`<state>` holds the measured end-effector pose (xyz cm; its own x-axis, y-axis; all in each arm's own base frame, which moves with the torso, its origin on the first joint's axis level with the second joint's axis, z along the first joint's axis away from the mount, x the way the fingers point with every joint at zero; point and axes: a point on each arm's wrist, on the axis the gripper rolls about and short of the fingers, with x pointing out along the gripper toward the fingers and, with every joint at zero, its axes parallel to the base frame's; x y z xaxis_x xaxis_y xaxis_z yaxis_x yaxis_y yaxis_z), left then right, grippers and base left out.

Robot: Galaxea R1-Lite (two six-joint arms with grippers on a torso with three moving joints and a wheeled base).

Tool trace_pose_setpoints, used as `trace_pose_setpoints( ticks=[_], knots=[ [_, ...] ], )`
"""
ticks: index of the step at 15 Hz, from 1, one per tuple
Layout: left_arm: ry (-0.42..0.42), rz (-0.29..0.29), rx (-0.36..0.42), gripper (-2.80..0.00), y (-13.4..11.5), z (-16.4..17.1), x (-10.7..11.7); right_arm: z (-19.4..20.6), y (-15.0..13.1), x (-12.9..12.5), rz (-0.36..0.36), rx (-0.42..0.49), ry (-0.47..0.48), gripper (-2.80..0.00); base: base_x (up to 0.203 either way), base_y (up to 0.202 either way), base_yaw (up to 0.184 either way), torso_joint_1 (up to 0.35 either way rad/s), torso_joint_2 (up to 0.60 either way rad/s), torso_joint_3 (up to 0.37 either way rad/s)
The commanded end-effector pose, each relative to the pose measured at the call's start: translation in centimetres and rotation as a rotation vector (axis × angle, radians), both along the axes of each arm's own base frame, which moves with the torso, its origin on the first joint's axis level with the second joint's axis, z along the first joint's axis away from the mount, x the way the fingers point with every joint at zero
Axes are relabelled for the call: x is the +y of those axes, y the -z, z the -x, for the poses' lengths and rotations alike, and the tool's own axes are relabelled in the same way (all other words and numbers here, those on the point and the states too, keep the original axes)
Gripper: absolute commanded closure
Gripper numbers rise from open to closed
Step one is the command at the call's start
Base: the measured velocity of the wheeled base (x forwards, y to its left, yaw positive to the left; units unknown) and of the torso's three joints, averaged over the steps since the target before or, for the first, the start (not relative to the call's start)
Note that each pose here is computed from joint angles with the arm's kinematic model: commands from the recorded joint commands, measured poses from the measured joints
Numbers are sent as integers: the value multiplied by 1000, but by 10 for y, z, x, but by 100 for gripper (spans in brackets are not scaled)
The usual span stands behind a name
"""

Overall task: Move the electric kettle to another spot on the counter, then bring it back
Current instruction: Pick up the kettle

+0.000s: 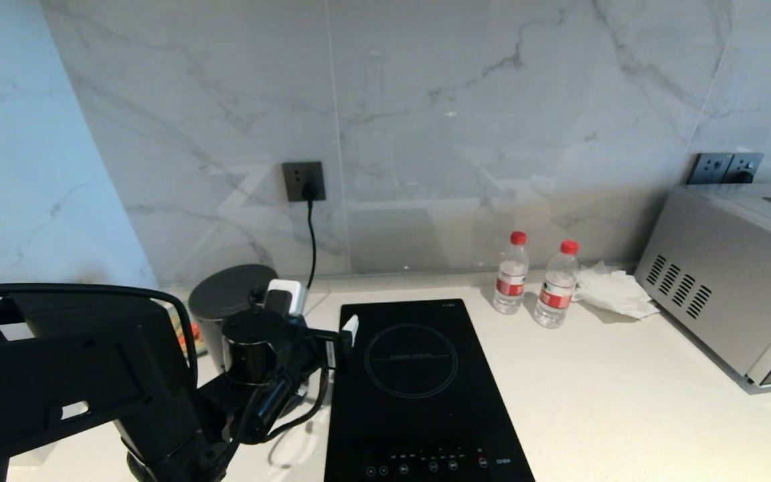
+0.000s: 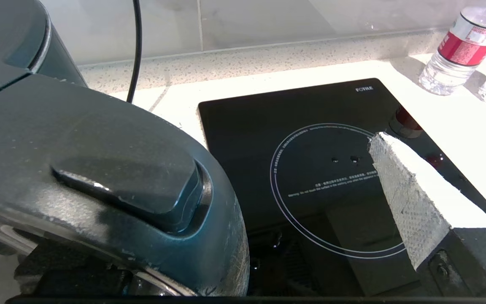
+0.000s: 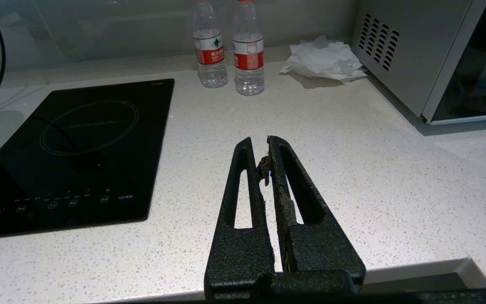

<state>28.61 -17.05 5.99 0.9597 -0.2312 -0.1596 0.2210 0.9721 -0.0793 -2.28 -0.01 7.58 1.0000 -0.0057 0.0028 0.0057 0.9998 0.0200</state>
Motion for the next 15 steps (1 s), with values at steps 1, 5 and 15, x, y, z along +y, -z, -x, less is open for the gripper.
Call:
trace_pose_setpoints(
  ticks=[1, 5, 15],
  knots=[
    [-1, 1, -3, -280, 1, 0, 0, 0, 0, 0, 0, 0, 0, 0, 0, 0, 0, 0, 0, 0],
    [-2, 1, -3, -280, -1, 1, 0, 0, 0, 0, 0, 0, 1, 0, 0, 0, 0, 0, 0, 0],
    [4, -11, -4, -280, -1, 4, 1, 0, 0, 0, 0, 0, 0, 0, 0, 0, 0, 0, 0, 0]
  ],
)
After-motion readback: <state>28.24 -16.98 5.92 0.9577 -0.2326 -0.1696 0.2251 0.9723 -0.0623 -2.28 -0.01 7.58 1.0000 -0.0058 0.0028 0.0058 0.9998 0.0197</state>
